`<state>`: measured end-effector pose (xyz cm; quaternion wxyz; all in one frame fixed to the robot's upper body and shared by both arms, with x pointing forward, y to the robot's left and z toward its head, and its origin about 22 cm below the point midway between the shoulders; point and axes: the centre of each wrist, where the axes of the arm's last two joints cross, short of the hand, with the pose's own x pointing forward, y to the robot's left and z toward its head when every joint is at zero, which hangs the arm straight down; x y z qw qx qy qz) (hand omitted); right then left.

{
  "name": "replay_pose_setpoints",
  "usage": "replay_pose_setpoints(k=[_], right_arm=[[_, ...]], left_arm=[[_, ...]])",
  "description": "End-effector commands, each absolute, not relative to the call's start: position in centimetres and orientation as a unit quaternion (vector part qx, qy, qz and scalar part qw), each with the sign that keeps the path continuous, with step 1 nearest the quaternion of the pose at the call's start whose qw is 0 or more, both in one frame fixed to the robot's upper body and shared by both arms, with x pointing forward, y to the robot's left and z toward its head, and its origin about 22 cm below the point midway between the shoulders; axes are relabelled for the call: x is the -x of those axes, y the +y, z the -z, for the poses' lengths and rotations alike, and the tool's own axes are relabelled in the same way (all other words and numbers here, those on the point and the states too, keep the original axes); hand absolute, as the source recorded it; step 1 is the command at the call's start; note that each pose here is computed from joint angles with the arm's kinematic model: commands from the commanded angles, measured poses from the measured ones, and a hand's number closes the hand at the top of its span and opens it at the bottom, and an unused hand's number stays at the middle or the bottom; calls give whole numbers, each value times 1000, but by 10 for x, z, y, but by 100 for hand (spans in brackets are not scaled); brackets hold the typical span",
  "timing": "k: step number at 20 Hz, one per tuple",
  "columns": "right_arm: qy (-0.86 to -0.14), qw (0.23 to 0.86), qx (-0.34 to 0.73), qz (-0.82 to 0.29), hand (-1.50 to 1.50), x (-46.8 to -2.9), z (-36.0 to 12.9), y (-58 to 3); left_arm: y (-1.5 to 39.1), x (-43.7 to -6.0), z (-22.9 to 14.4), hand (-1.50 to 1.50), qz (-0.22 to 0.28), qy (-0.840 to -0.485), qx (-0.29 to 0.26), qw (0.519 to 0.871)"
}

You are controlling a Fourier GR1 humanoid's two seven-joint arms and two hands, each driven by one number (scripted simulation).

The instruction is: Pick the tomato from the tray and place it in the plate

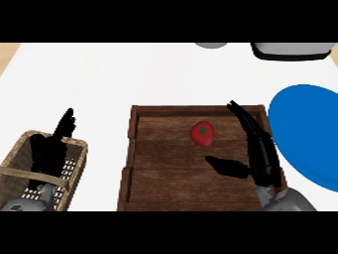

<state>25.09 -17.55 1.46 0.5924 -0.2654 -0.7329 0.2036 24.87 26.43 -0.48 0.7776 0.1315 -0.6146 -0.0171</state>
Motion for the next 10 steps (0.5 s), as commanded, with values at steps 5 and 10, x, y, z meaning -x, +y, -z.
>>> replay_pose_setpoints(k=[5,10], right_arm=[[-613,621,344,-347,-150,-270,-78,-165],[-524,675,305,-421,-150,-277,-96,-148]], left_arm=[[254,-246,14,0,17,-596,-117,794],[251,-255,-2,0,8,-602,-117,790]])
